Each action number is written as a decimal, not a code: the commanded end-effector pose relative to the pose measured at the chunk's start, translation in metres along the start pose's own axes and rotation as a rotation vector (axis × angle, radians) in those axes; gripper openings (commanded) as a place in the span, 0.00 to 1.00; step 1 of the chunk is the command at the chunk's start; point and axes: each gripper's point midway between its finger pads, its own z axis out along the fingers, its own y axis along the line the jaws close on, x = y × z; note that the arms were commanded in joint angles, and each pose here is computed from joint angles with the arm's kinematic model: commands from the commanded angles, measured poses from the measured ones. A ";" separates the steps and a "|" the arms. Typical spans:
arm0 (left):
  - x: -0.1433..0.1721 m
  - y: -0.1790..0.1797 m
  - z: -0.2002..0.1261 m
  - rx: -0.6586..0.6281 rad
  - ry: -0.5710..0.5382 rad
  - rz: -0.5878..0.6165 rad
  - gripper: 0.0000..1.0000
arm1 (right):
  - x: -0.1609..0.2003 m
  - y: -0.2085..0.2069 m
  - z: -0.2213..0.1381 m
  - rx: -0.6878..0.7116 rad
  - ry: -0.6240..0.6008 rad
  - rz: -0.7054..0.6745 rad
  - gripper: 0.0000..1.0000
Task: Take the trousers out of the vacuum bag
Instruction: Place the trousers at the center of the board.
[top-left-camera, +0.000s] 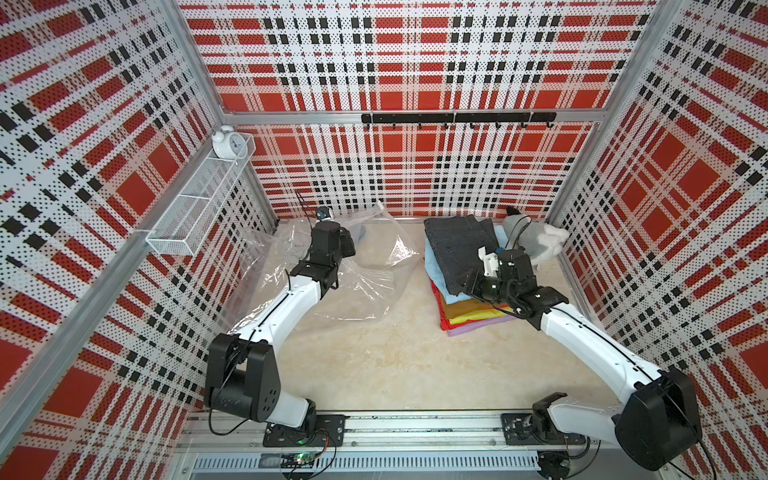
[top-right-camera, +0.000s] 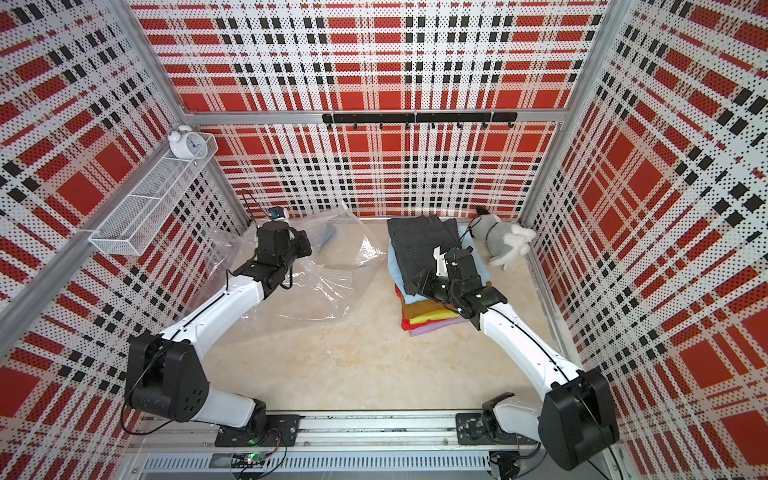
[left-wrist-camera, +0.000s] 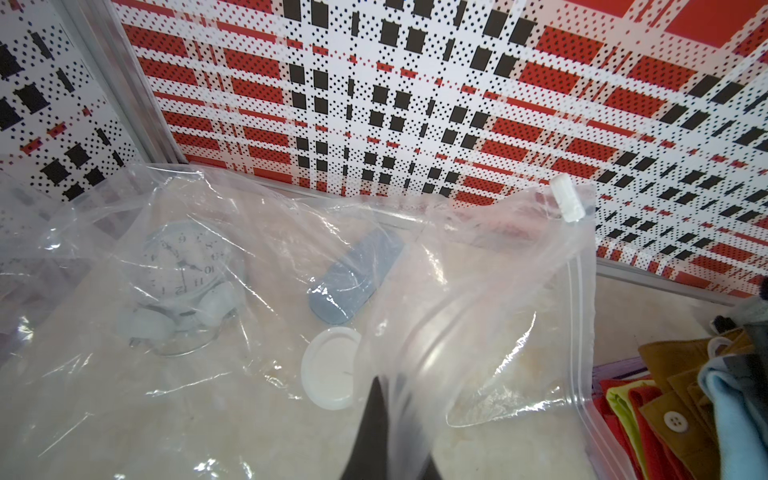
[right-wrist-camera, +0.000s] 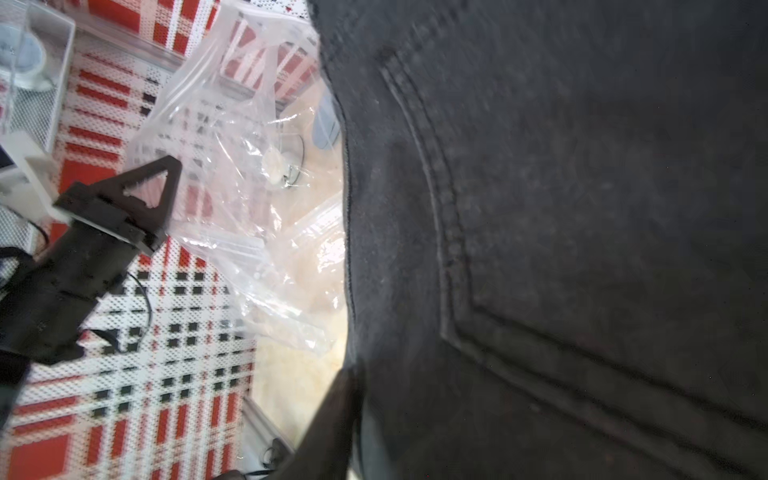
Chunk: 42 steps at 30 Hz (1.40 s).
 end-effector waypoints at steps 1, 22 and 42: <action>-0.005 0.001 -0.003 -0.003 -0.022 0.012 0.00 | 0.021 -0.007 0.003 0.024 0.104 -0.043 0.49; -0.005 0.006 0.000 -0.008 -0.007 0.010 0.00 | -0.026 0.046 -0.045 -0.010 0.032 -0.356 0.59; -0.007 0.006 -0.001 -0.006 -0.014 0.014 0.00 | -0.041 -0.064 0.036 0.367 0.068 -0.309 0.62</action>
